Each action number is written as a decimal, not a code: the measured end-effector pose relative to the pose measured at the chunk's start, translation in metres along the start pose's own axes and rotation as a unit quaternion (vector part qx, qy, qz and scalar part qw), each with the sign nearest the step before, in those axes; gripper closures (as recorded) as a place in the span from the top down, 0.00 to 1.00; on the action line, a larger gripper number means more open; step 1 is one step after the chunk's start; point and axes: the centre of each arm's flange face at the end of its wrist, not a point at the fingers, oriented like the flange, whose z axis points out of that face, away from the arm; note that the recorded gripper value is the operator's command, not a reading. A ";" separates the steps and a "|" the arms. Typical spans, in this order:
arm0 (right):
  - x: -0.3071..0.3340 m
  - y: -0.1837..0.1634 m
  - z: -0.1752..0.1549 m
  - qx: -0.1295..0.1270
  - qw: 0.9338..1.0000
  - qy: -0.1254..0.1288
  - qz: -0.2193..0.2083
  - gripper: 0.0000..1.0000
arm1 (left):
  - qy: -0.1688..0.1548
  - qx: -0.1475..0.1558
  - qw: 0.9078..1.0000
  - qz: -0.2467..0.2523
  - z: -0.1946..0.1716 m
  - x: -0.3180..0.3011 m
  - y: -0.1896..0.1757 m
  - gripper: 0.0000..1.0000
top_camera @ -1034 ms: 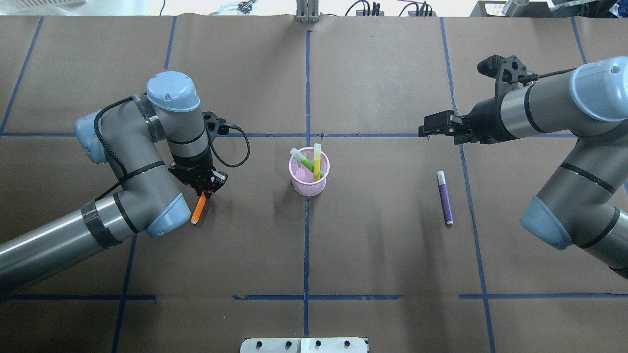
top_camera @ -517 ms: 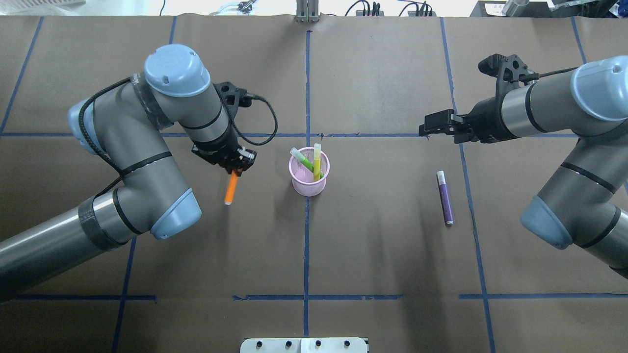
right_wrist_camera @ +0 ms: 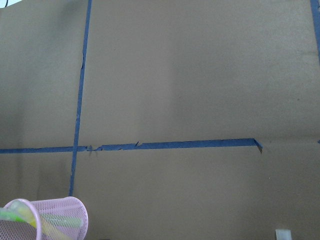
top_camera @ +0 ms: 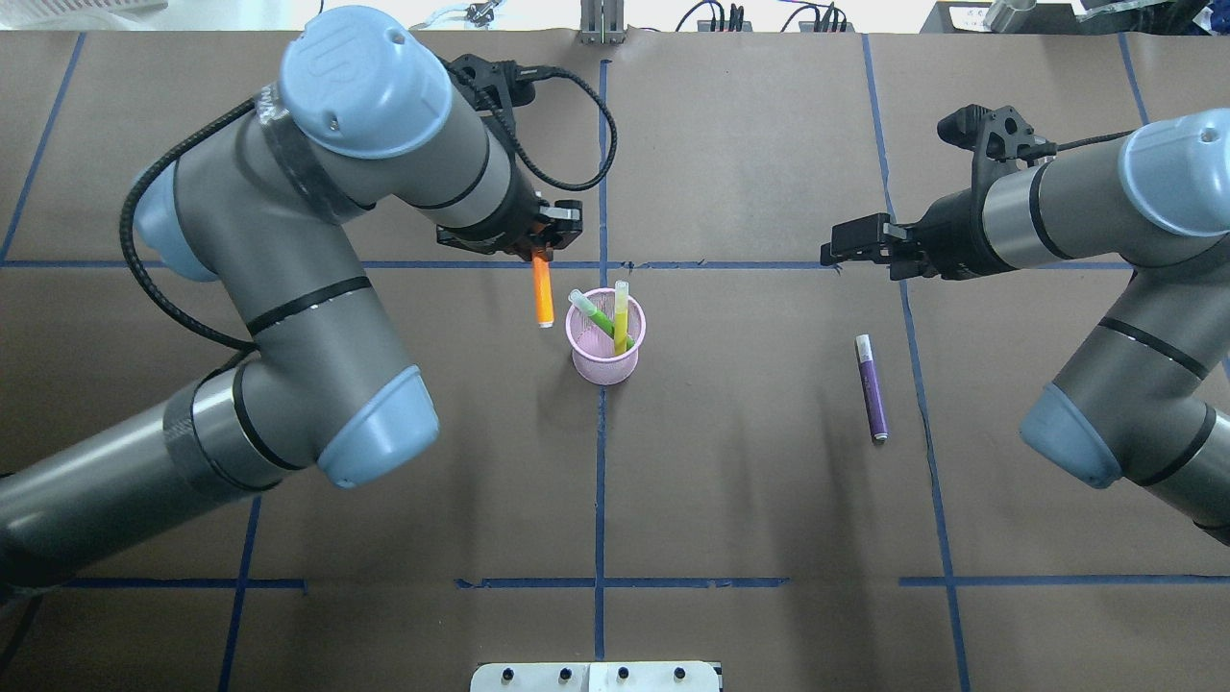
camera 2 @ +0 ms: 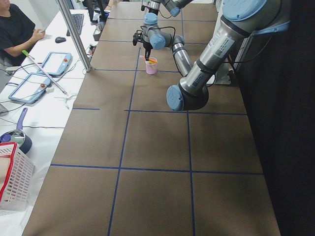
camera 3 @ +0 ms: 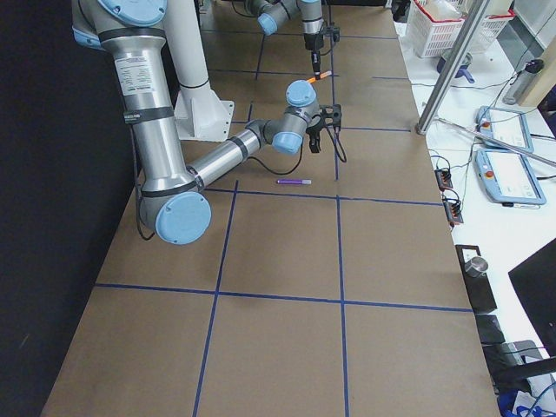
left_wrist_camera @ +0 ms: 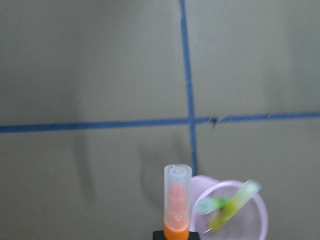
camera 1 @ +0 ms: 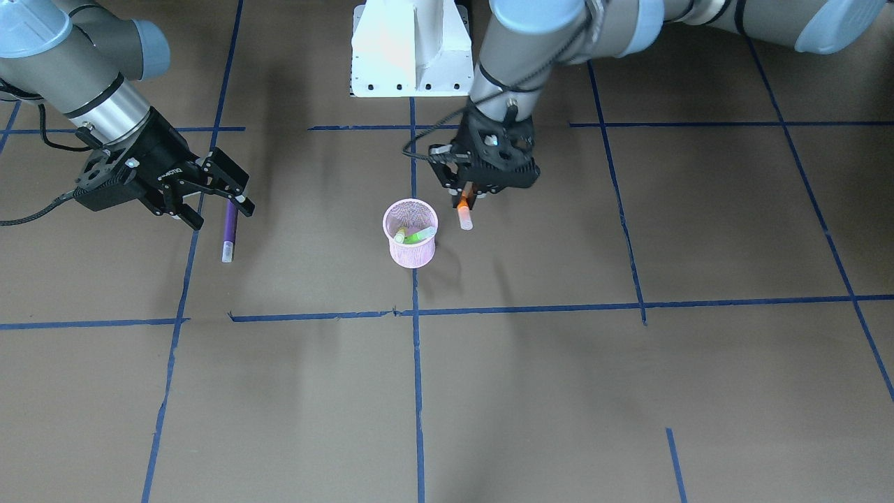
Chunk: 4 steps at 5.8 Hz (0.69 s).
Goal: Collect pens into pen holder
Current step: 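Carry the orange marker with the left gripper and drop it into the holder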
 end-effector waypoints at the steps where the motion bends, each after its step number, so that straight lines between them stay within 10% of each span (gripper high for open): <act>1: 0.000 0.000 0.000 0.000 1.000 0.000 0.000 1.00 | 0.006 0.040 0.999 -0.007 0.008 0.019 0.018 0.00; 4: -0.002 -0.001 0.000 0.011 1.000 -0.001 -0.003 0.99 | -0.016 0.117 0.993 0.005 0.047 0.039 0.064 0.00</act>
